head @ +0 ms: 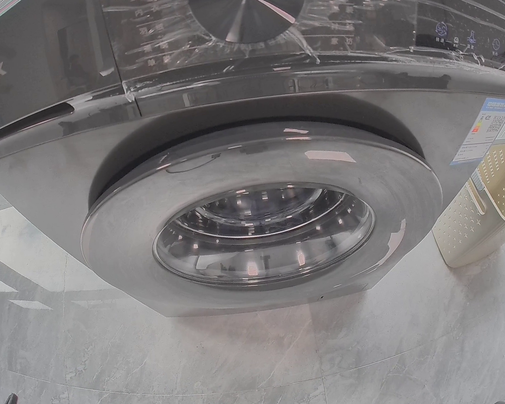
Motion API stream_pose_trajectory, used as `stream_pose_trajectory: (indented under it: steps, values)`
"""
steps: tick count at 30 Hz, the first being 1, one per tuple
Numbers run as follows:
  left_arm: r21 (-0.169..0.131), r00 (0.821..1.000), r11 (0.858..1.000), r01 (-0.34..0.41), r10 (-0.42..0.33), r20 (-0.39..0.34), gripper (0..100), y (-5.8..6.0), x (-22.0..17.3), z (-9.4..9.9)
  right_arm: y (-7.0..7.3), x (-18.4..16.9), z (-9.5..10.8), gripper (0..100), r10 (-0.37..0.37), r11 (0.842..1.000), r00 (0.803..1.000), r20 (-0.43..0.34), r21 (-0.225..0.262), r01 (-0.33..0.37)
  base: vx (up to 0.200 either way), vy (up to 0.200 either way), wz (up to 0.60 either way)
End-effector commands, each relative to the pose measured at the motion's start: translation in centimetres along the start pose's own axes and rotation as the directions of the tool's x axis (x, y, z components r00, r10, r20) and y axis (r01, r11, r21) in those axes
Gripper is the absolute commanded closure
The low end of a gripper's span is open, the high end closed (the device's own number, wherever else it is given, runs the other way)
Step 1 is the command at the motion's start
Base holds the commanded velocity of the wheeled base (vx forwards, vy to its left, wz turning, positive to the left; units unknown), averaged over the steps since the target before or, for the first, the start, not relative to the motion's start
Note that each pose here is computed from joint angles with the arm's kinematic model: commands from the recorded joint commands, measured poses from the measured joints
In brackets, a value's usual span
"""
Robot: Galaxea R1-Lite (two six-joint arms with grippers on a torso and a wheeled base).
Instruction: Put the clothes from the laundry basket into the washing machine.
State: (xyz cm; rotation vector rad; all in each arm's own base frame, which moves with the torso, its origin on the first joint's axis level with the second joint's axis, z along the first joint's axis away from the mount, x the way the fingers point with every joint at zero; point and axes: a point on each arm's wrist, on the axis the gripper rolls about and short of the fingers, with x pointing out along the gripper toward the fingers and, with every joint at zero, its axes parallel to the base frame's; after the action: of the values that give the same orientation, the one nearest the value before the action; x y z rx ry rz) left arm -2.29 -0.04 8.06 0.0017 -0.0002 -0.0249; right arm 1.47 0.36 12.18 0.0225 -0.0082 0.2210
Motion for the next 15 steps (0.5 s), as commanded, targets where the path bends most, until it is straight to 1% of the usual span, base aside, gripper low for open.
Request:
stream_pose_trajectory:
  steps: [1,3,4,6,8,9,10,11,14,15]
  values:
    - [0.0,1.0,1.0,0.001,-0.001,-0.005,0,0.0,0.0,-0.5,0.3,-3.3,-2.1,0,-0.119,0.992,0.982,0.145,-0.03,0.124,0.0,0.0,0.0]
    - [0.0,1.0,1.0,0.001,-0.001,-0.005,0,0.0,0.0,-0.5,0.5,-3.7,-2.9,0,-0.142,0.989,0.981,0.135,-0.029,0.147,0.0,0.0,0.0]
    - [0.0,1.0,1.0,0.0,0.0,-0.005,0,0.0,0.0,-0.5,0.5,-3.8,-3.4,0,-0.154,0.987,0.982,0.111,-0.027,0.157,0.0,0.0,0.0]
    - [0.0,1.0,1.0,0.0,0.0,-0.005,0,0.0,0.0,-0.5,0.5,-3.8,-3.9,0,-0.162,0.987,0.985,0.059,-0.003,0.162,0.0,0.0,0.0]
    - [-0.002,1.0,1.0,0.0,0.0,-0.005,0,0.0,0.0,-0.5,0.4,-3.8,-4.0,0,-0.189,0.982,0.981,0.053,0.028,0.188,0.0,0.0,0.0]
    - [-0.002,1.0,1.0,-0.002,0.002,-0.005,0,0.0,0.0,-0.5,0.4,-3.8,-4.0,0,-0.191,0.981,0.98,0.05,0.028,0.189,0.0,0.0,0.0]
    - [-0.002,1.0,1.0,-0.002,0.002,-0.005,0,0.0,0.0,-0.5,0.2,-3.8,-4.3,0,-0.268,0.963,0.963,0.026,0.027,0.267,0.0,0.0,0.0]
    - [-0.002,1.0,1.0,-0.002,0.002,-0.005,0,0.0,0.0,-0.5,0.2,-3.8,-4.4,0,-0.286,0.958,0.958,0.014,0.028,0.285,0.0,0.0,0.0]
    - [-0.003,1.0,1.0,0.0,0.0,-0.005,0,0.0,0.0,-0.5,0.2,-3.8,-4.5,0,-0.272,0.962,0.962,0.009,0.02,0.272,0.0,0.0,0.0]
    - [-0.003,1.0,1.0,-0.002,0.002,-0.005,0,0.0,0.0,-0.5,0.2,-3.8,-4.6,0,-0.258,0.966,0.966,-0.002,-0.009,0.258,0.0,0.0,0.0]
